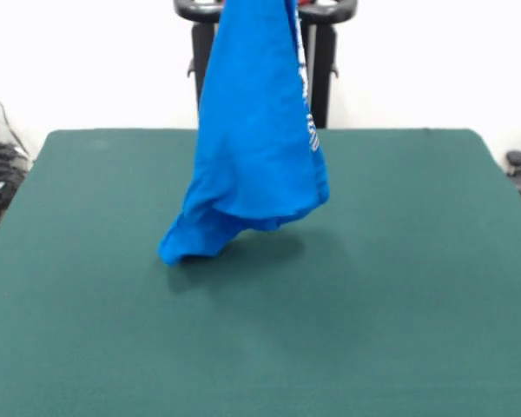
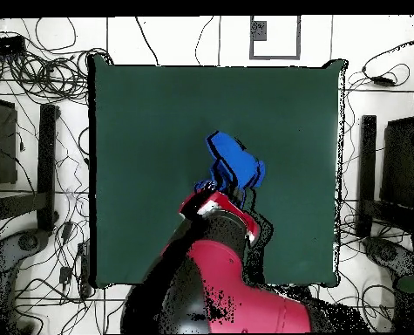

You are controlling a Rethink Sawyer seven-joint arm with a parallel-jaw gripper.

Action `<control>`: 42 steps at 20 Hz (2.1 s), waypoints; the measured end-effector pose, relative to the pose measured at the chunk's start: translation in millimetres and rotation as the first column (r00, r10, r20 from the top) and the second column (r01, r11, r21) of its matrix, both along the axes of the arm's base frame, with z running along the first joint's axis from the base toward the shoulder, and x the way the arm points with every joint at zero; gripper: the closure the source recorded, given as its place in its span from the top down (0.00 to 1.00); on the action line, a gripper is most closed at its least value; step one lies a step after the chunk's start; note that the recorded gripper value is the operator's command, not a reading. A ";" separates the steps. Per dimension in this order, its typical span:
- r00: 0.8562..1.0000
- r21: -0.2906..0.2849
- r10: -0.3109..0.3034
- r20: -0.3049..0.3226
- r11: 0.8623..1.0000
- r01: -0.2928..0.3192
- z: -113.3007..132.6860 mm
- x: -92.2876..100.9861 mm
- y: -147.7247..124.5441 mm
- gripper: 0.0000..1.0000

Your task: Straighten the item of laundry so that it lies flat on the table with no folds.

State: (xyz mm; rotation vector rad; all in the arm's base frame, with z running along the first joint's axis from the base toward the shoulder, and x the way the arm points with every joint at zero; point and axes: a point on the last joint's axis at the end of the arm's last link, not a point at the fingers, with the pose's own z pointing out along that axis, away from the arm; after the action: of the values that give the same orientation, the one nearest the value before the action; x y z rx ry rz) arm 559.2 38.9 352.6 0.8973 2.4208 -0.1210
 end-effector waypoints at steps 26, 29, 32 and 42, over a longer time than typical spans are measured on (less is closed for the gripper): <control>0.996 0.024 0.019 -0.086 1.000 -0.017 -7.8 0.9 10.1 0.00; 0.991 0.028 0.018 -0.132 1.000 -0.015 -8.5 -4.2 15.0 0.00; 0.984 0.031 0.010 -0.179 0.999 -0.004 -9.1 -9.4 16.0 0.00; 0.980 0.031 0.007 -0.201 1.000 -0.001 -10.8 -12.3 16.0 0.00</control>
State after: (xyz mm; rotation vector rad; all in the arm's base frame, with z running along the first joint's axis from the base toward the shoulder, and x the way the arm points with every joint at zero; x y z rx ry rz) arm 546.8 54.8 341.9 0.9337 2.6176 -0.1812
